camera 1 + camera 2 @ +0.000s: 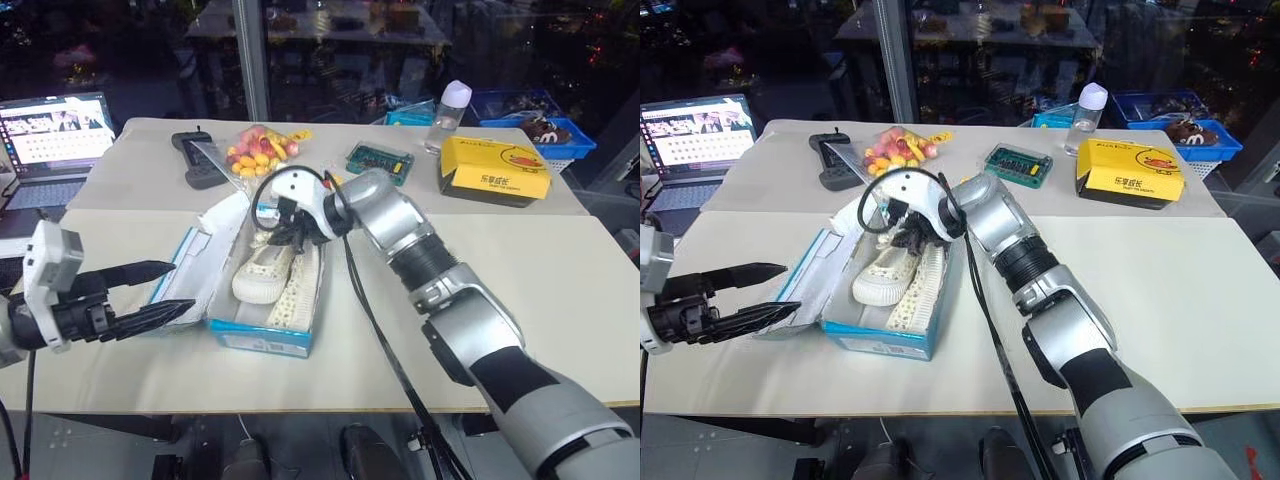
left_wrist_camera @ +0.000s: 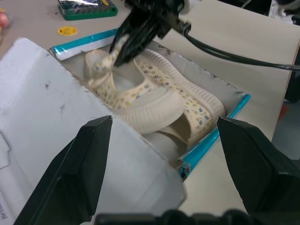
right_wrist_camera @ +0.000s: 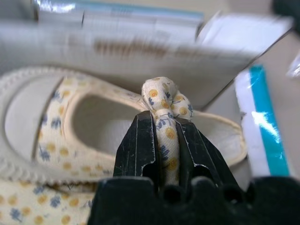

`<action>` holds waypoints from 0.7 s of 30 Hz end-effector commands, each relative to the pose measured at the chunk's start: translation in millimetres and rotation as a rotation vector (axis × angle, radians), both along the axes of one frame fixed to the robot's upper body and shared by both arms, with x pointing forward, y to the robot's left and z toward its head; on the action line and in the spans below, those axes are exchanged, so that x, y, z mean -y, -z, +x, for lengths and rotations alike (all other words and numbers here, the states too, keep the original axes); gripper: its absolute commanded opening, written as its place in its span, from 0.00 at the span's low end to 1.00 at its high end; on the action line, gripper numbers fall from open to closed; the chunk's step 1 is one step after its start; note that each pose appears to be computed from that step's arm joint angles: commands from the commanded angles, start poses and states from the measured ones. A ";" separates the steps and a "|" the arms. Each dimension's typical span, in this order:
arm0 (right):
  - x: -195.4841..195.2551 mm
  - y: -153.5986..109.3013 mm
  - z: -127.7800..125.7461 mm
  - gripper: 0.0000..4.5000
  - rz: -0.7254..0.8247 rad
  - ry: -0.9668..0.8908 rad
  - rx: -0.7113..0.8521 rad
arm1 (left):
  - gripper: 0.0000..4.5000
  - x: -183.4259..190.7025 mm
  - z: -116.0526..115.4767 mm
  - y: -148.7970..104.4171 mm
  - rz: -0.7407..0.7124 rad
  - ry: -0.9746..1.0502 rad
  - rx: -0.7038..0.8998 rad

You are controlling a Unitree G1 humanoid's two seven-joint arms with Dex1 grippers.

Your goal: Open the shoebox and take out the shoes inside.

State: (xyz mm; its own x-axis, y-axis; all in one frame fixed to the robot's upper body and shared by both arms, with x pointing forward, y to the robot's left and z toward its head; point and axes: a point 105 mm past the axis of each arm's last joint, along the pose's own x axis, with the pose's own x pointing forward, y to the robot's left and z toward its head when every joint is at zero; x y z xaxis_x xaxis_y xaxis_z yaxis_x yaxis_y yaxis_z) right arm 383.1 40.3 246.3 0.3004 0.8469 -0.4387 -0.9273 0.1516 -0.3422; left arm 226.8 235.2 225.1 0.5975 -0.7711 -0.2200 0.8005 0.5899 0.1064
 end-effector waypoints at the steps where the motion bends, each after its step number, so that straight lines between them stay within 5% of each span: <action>1: 0.1 -58.7 -11.5 0.04 0.144 -0.033 0.080 | 0.84 2.4 -3.0 -9.6 0.032 0.010 0.041; 10: 17.9 -79.8 -8.6 0.04 0.253 0.025 0.048 | 0.84 3.9 -1.5 -7.2 0.031 0.020 0.034; 21: 105.9 -110.8 -18.5 0.04 0.305 0.071 0.148 | 0.84 12.3 3.1 -10.5 0.012 0.065 0.044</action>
